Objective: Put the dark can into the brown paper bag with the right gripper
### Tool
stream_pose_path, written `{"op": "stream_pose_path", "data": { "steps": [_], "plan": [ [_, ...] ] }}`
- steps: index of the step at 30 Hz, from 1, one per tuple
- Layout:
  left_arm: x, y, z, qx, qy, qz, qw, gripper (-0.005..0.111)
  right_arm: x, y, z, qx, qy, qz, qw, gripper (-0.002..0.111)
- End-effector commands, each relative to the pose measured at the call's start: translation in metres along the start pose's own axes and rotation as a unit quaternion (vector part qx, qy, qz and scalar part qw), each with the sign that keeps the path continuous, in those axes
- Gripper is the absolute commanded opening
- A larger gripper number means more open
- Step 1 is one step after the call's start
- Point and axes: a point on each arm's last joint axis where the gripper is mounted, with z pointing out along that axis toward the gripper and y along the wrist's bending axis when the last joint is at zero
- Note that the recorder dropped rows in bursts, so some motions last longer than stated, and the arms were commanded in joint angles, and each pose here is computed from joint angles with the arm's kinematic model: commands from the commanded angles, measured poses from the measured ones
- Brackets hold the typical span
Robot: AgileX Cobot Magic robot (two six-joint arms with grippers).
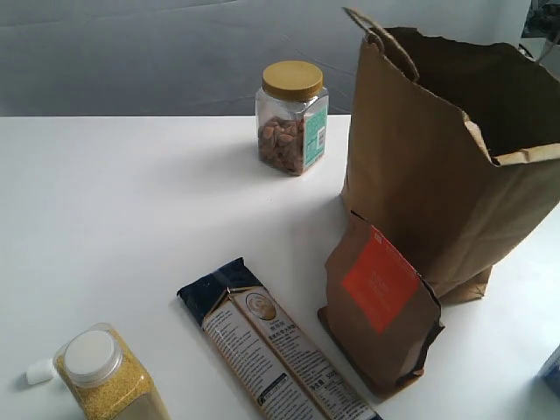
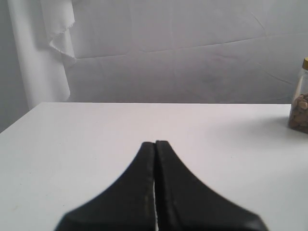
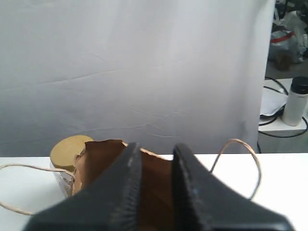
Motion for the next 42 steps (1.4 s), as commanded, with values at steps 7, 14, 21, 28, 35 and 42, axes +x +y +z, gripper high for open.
{"op": "stream_pose_path", "data": {
  "steps": [7, 14, 21, 28, 35, 42],
  "plan": [
    [0.001, 0.0, 0.0, 0.003, 0.0, 0.0, 1.0, 0.0, 0.069, -0.04, -0.085, 0.068, -0.026, 0.014, 0.997, 0.0],
    [0.001, 0.0, 0.0, 0.003, 0.0, 0.0, 1.0, 0.0, 0.117, -0.049, -0.11, 0.09, -0.04, 0.024, 0.995, 0.0],
    [0.001, 0.0, 0.0, 0.003, 0.0, 0.0, 1.0, 0.0, 0.173, -0.049, -0.101, 0.062, -0.064, 0.087, 0.992, 0.0],
    [0.001, 0.0, 0.0, 0.003, 0.0, 0.0, 1.0, 0.0, 0.237, -0.051, -0.082, 0.037, -0.07, 0.085, 0.993, 0.0],
    [0.001, 0.0, 0.0, 0.003, 0.0, 0.0, 1.0, 0.0, 0.256, -0.051, -0.081, 0.034, -0.08, 0.017, 0.996, 0.0],
    [0.001, 0.0, 0.0, 0.003, 0.0, 0.0, 1.0, 0.0, 0.253, -0.046, -0.086, 0.0, -0.109, -0.04, 0.993, 0.0]
  ]
}}
